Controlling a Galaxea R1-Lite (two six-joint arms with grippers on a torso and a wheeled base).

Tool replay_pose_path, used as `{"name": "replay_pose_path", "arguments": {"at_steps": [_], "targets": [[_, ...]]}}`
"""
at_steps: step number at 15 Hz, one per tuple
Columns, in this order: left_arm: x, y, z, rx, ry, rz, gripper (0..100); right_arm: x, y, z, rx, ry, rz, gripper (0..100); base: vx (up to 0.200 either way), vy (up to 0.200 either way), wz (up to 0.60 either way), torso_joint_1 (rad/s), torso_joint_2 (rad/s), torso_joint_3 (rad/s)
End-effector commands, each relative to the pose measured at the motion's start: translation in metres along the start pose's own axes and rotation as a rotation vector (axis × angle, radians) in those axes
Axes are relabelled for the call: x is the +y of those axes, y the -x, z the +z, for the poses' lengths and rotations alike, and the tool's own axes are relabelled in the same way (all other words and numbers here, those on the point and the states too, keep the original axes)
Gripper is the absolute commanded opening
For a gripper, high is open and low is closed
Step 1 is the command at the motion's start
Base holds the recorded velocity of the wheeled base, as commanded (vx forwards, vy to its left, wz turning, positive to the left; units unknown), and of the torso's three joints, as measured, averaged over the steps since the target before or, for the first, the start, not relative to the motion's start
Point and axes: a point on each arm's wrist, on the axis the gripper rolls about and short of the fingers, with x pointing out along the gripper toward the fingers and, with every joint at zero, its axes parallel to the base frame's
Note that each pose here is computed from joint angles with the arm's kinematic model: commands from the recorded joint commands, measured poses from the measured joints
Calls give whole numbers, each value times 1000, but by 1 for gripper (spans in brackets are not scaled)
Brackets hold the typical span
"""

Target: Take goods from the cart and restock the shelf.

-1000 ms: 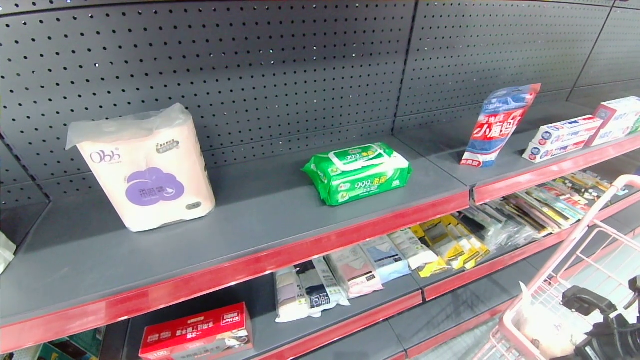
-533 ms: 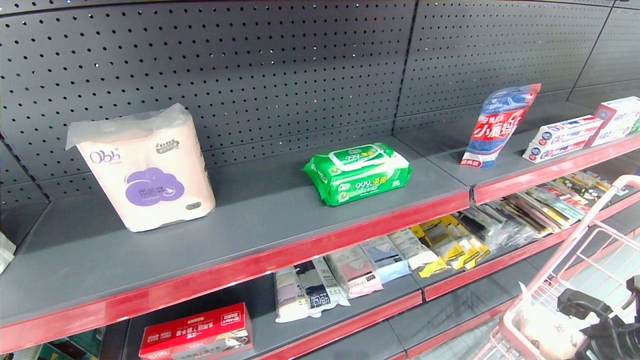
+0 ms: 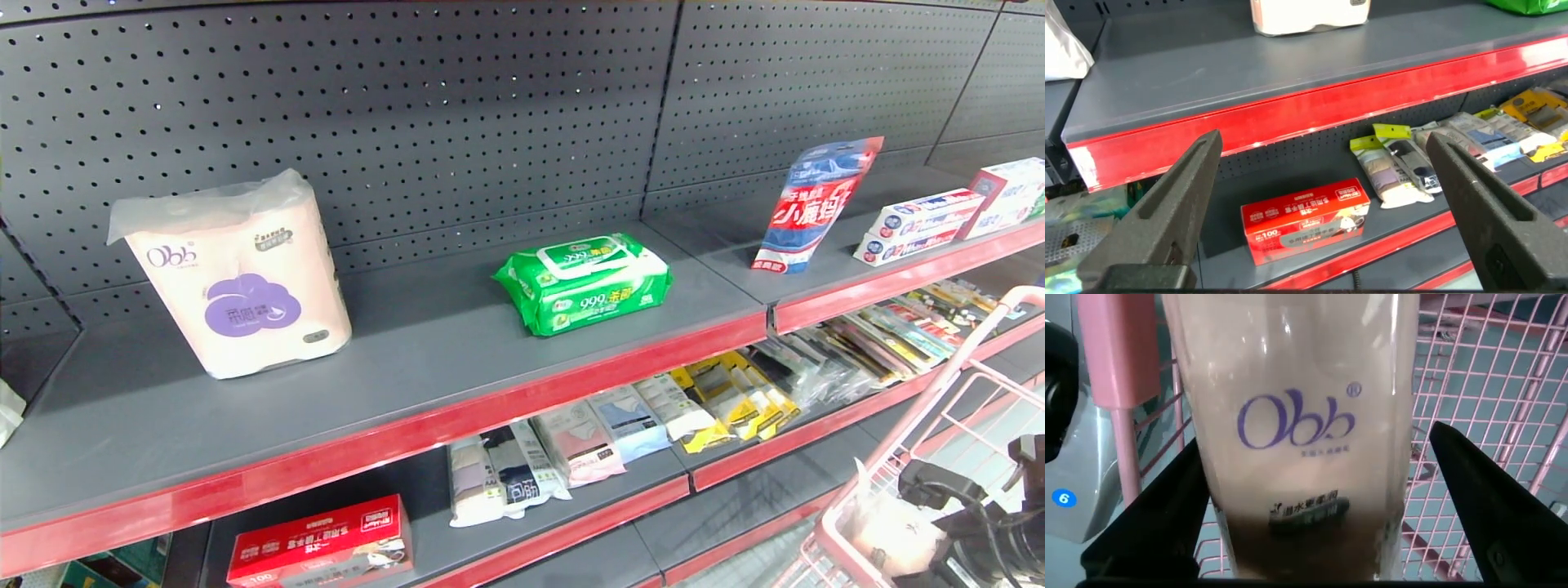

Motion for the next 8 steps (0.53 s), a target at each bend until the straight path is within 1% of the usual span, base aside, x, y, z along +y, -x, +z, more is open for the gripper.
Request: {"name": "replay_pose_path", "arguments": {"at_steps": [1,2,4,8], "targets": [[0,0,0,1,0,1,100,-2,-4,12,-15,37,-3,100,0,0,0,0,0,0],[0,0,0,1,0,1,100,-2,-8,20,-22,61,-2,100,0,0,0,0,0,0],[0,0,0,1,0,1,100,1,-14,24,-17,71,17,100,0,0,0,0,0,0],[0,0,0,1,0,1,100,0,-17,19,-4,52,22,100,0,0,0,0,0,0]]}}
